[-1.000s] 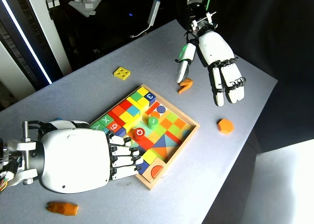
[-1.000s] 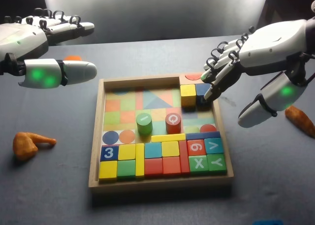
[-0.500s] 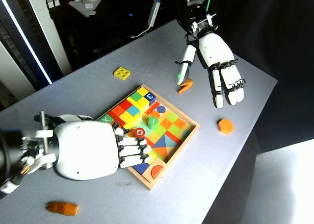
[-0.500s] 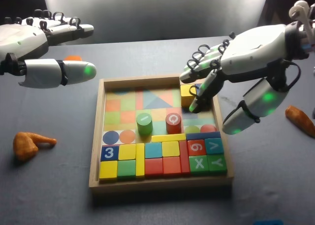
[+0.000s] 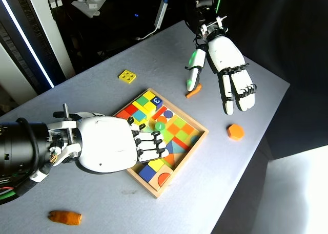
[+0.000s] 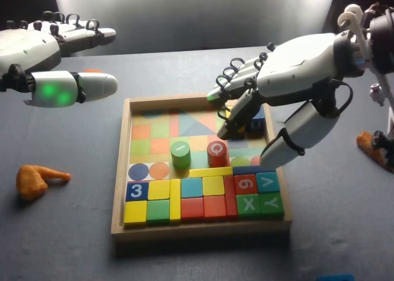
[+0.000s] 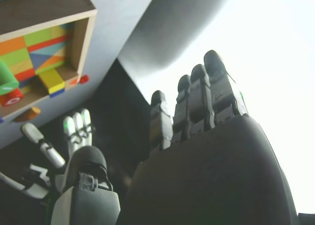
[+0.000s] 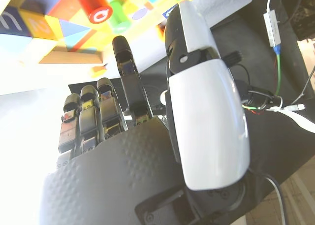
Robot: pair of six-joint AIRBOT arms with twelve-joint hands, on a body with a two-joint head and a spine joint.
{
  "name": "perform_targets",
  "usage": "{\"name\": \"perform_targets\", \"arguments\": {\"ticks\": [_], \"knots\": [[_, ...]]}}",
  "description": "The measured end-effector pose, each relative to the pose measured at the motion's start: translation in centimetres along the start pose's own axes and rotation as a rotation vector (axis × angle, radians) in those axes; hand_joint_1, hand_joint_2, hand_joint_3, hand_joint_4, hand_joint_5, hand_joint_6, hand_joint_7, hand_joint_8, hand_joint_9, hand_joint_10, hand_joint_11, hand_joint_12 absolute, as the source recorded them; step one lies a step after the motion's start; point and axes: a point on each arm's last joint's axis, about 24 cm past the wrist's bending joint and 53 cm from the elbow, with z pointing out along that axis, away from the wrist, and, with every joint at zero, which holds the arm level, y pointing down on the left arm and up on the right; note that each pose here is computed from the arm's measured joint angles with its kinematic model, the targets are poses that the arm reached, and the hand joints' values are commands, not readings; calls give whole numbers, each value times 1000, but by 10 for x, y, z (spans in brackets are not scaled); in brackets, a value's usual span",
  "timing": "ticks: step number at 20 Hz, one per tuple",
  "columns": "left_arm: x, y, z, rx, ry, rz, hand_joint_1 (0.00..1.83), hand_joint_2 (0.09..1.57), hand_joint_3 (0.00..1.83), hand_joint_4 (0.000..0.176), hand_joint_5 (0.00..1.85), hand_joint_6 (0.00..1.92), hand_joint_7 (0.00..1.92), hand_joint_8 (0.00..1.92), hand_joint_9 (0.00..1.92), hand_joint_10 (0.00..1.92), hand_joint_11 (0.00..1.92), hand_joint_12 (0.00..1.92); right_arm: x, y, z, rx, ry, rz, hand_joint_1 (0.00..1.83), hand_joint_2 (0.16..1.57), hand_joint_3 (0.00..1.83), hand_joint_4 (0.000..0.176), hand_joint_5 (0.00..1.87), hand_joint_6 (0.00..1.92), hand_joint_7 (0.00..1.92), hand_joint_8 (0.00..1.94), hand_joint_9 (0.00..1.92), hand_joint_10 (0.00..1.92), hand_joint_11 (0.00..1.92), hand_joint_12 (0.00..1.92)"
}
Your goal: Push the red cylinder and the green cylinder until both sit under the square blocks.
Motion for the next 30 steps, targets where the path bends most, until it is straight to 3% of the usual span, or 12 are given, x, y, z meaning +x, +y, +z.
{"name": "perform_targets", "arguments": {"ticks": [3,4,6,7,9,18,19,20,23,25,28,30], "knots": [[0,1,0,-2,0,-3,0,1177,3,165,114,0,40,0,24,0,0,236,6,-5,6,8,7,12,395,1071,0,160,500,3,7,0,0,0,19,14],[0,1,0,-3,0,-2,0,1168,0,174,112,0,33,0,13,1,0,194,7,-5,7,8,10,10,396,1070,0,163,503,3,9,1,0,0,20,15],[0,1,0,-4,1,-3,0,1197,3,155,108,1,40,1,32,4,0,252,7,-6,8,11,8,11,369,1073,1,175,481,0,0,0,0,0,1,8],[0,1,0,-5,1,-3,0,1193,0,157,108,1,36,0,30,2,0,243,7,-7,8,14,6,15,361,1074,1,176,477,0,0,0,0,0,0,3],[0,2,0,-6,2,-4,0,1174,0,173,105,0,34,1,20,3,0,201,8,-9,9,21,7,13,375,1075,1,174,482,2,0,0,0,0,0,0],[-1,0,1,-4,0,-6,0,1171,2,150,108,1,37,1,33,0,0,292,7,-13,15,32,0,16,408,1078,2,170,479,1,3,1,0,0,8,5],[-1,0,1,-4,0,-6,0,1171,2,150,108,1,37,1,33,0,0,292,7,-14,15,34,-2,16,408,1078,2,170,479,1,3,1,0,0,8,5],[-1,0,1,-4,0,-6,0,1164,0,166,111,2,38,1,28,0,0,292,6,-14,15,35,-3,16,401,1081,2,162,479,3,0,0,0,0,2,3],[-1,0,1,-5,0,-6,0,1174,3,156,108,0,36,0,28,1,0,289,10,-17,17,43,0,20,406,1085,3,160,477,2,0,0,0,0,0,0],[-1,0,1,-5,0,-5,0,1165,1,164,105,0,33,0,21,1,0,242,11,-18,18,44,3,18,424,1085,2,160,475,1,0,0,0,0,2,1],[-1,1,1,-6,1,-5,0,1185,8,152,105,1,29,0,14,2,0,218,11,-19,18,47,1,25,450,1077,0,157,481,2,0,0,0,0,13,6],[-1,1,1,-6,1,-6,0,1176,1,158,105,0,35,1,27,3,0,285,13,-20,19,49,5,20,452,1075,0,158,484,3,5,1,0,0,23,13]]}}
